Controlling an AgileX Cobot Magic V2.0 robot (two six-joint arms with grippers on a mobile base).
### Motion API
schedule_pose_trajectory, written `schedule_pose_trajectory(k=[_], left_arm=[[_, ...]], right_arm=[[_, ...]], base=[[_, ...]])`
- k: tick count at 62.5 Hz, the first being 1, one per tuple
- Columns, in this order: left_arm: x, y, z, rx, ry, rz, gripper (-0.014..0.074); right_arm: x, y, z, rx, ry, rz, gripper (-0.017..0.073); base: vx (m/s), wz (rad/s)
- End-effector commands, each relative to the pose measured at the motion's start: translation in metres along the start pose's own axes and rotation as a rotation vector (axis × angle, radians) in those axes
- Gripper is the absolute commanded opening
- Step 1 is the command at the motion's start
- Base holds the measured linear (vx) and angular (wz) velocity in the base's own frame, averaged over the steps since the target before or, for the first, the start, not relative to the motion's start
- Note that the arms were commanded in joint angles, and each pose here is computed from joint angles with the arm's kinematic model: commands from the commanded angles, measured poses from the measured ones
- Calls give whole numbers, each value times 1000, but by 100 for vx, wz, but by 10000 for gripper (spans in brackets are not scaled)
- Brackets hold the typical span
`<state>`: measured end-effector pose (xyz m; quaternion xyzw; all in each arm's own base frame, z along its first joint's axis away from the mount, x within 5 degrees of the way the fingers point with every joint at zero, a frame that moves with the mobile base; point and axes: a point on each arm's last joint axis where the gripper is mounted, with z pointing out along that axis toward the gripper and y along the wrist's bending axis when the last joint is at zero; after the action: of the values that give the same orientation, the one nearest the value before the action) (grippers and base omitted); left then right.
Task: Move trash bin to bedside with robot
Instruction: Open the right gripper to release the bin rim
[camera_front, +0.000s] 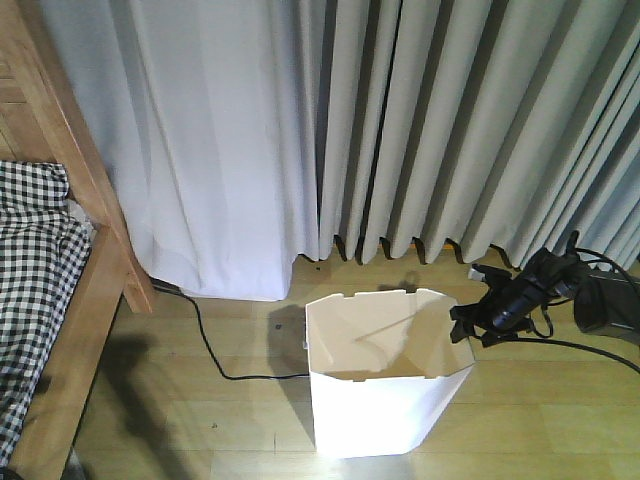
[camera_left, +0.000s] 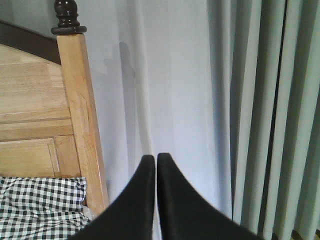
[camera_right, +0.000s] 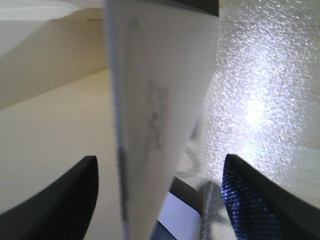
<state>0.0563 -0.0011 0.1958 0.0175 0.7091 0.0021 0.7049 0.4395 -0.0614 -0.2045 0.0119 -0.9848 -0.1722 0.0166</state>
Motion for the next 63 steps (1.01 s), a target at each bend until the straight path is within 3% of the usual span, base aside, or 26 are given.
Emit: schedule_pose_trajectory(k=[1,12,18,23,33,48,54,63], left_arm=[[-3,0,0,4,-70,-24,-6],[-3,0,0,4,-70,-24,-6],[-3,0,0,4,-70,-24,-6],[-3,0,0,4,-70,-24,-6],[-3,0,0,4,-70,-24,-6],[-3,0,0,4,-70,-24,-6],[-3,0,0,4,-70,-24,-6],[-3,0,0,4,-70,-24,-6]], right_arm=[[0,1,-1,-36,12,15,501],[-14,9,-34,-16,-72,36,501],[-4,10,-49,72,-143,69,501],[12,14,-68,152,-200,61,501],[45,33,-118,247,-254,-42,501],[81,76,-208,275,-331,-172,501],[92,98,-261,301,-426,-236,501],[116,133,-335,333,-603,-277,501]], base=[[0,0],[-1,-2],[0,-1],[0,0],[0,0],[0,0],[0,0],[0,0]])
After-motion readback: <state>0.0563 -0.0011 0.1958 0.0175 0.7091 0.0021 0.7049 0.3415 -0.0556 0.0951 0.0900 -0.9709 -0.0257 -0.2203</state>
